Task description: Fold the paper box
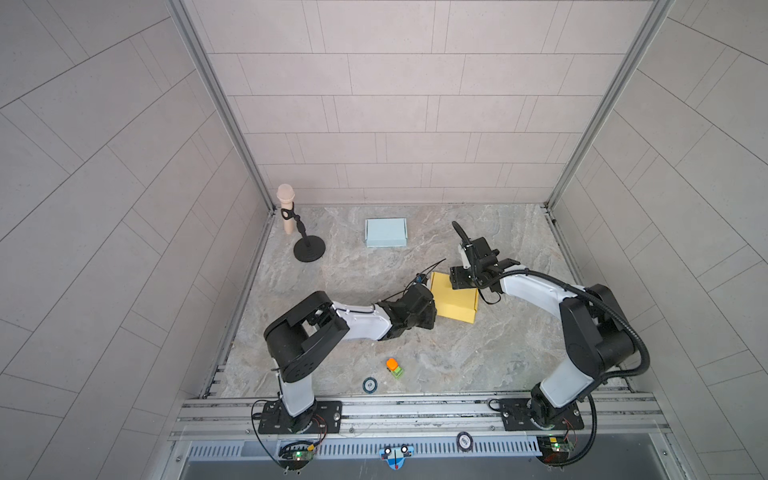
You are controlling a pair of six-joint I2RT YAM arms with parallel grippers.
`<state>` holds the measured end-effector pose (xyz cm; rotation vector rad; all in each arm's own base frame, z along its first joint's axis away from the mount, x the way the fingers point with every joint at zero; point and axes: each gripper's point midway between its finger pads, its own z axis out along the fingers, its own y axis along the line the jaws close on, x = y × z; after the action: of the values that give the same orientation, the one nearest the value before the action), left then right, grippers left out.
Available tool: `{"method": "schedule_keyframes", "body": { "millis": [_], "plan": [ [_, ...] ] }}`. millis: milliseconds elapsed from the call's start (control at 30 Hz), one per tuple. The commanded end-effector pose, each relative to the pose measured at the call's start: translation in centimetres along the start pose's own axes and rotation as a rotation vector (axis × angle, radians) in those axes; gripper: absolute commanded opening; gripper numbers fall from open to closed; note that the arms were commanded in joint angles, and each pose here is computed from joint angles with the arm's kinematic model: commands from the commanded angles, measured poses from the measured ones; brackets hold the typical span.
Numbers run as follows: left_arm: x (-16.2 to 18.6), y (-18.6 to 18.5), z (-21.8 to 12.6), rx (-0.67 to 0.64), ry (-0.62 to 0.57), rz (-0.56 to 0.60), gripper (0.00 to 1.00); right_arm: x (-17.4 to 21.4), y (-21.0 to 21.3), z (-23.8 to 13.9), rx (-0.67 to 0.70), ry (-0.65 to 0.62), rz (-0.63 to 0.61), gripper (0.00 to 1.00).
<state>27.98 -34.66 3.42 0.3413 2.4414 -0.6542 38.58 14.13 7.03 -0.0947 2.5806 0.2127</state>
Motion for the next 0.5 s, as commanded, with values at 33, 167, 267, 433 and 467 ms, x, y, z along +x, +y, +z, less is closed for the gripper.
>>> {"method": "schedule_keyframes", "body": {
  "millis": [33, 167, 267, 433, 467],
  "plan": [
    [-1.3, -0.1, 0.6, -0.006, -0.028, -0.007, 0.41, 1.4, 0.4, 2.0, -0.033, 0.089, -0.037, 0.69],
    [-2.0, 0.8, 1.2, -0.052, -0.043, -0.008, 0.47, 3.3, 0.5, 3.3, -0.056, 0.143, -0.036, 0.68],
    [-2.3, 1.6, 1.8, -0.098, -0.045, -0.002, 0.52, 4.5, 0.6, 4.1, -0.070, 0.176, -0.031, 0.67],
    [-2.3, 2.6, 3.0, -0.144, -0.046, -0.013, 0.61, 5.7, 0.9, 4.7, -0.093, 0.212, -0.029, 0.65],
    [-2.4, 2.7, 3.1, -0.152, -0.046, -0.012, 0.65, 5.7, 0.9, 4.7, -0.097, 0.212, -0.027, 0.65]
  ]
}}
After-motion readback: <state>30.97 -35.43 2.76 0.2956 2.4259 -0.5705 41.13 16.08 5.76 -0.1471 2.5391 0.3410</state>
